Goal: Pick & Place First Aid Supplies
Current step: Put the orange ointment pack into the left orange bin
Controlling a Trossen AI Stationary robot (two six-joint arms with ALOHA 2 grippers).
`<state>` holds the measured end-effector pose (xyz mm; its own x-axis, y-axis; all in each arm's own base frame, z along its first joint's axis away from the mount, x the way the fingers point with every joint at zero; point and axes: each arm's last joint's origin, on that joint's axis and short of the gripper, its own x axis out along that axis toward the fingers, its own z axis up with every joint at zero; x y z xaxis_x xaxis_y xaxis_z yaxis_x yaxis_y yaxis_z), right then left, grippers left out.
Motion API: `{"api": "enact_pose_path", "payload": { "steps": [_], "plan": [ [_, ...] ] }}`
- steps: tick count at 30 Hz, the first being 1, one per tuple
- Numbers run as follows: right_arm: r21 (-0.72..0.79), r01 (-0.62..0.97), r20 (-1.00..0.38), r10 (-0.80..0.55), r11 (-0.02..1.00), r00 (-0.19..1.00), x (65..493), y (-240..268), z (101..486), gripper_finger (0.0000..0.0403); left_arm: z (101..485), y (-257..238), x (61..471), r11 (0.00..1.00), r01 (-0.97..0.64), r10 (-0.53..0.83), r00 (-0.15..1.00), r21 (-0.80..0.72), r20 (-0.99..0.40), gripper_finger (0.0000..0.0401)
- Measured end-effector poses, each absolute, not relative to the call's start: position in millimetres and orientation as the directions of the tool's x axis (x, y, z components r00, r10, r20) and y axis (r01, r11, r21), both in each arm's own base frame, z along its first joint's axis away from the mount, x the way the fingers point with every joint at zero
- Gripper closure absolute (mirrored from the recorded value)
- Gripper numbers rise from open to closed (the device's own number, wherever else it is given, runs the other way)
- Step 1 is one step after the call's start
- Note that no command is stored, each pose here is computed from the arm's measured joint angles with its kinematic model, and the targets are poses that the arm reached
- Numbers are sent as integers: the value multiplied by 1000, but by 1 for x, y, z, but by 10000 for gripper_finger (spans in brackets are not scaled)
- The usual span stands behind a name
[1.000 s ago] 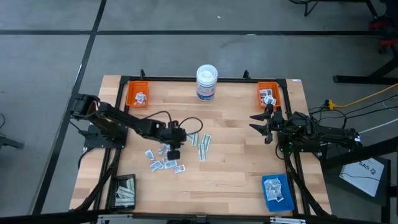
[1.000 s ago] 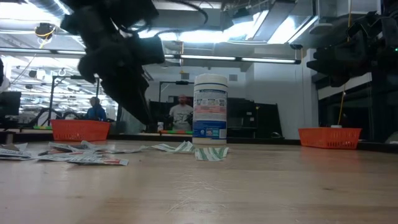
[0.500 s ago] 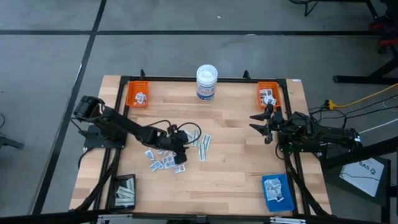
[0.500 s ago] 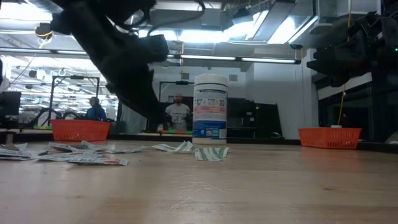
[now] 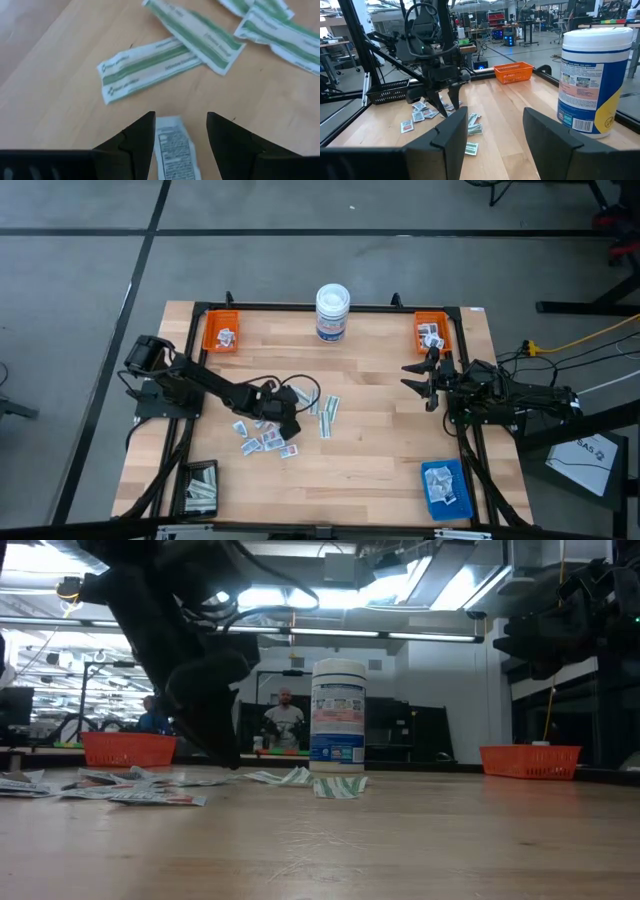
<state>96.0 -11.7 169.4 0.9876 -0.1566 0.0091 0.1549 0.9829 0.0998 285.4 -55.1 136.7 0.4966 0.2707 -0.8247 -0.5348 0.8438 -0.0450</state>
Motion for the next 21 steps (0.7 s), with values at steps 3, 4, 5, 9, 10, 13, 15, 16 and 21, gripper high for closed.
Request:
{"api": "enact_pose_path", "payload": {
  "steps": [3, 4, 5, 9, 10, 13, 15, 16, 21],
  "plan": [
    [99, 155, 9, -157, 983, 988, 96, -12, 169, 212, 131, -57, 286, 832, -553, 276, 483, -45, -831, 230],
    [100, 155, 9, -157, 983, 988, 96, -12, 169, 212, 128, -57, 286, 830, -556, 276, 474, -41, -836, 230],
    [100, 155, 9, -157, 983, 988, 96, -12, 169, 212, 124, -58, 287, 829, -558, 271, 469, -44, -840, 230],
    [100, 155, 9, -157, 983, 988, 96, -12, 169, 212, 116, -59, 291, 823, -567, 286, 468, -35, -836, 230],
    [100, 155, 9, -157, 983, 988, 96, -12, 169, 212, 115, -59, 291, 822, -569, 292, 467, -30, -835, 230],
    [99, 155, 9, -157, 983, 988, 96, -12, 169, 212, 114, -58, 291, 821, -570, 300, 464, -22, -833, 230],
    [100, 155, 9, -157, 983, 988, 96, -12, 169, 212, 114, -58, 291, 822, -569, 301, 462, -19, -835, 230],
    [100, 155, 9, -157, 983, 988, 96, -12, 169, 212, 114, -58, 291, 822, -569, 301, 461, -18, -835, 230],
    [100, 155, 9, -157, 983, 988, 96, -12, 169, 212, 113, -58, 291, 822, -569, 300, 457, -16, -838, 230]
  ]
}}
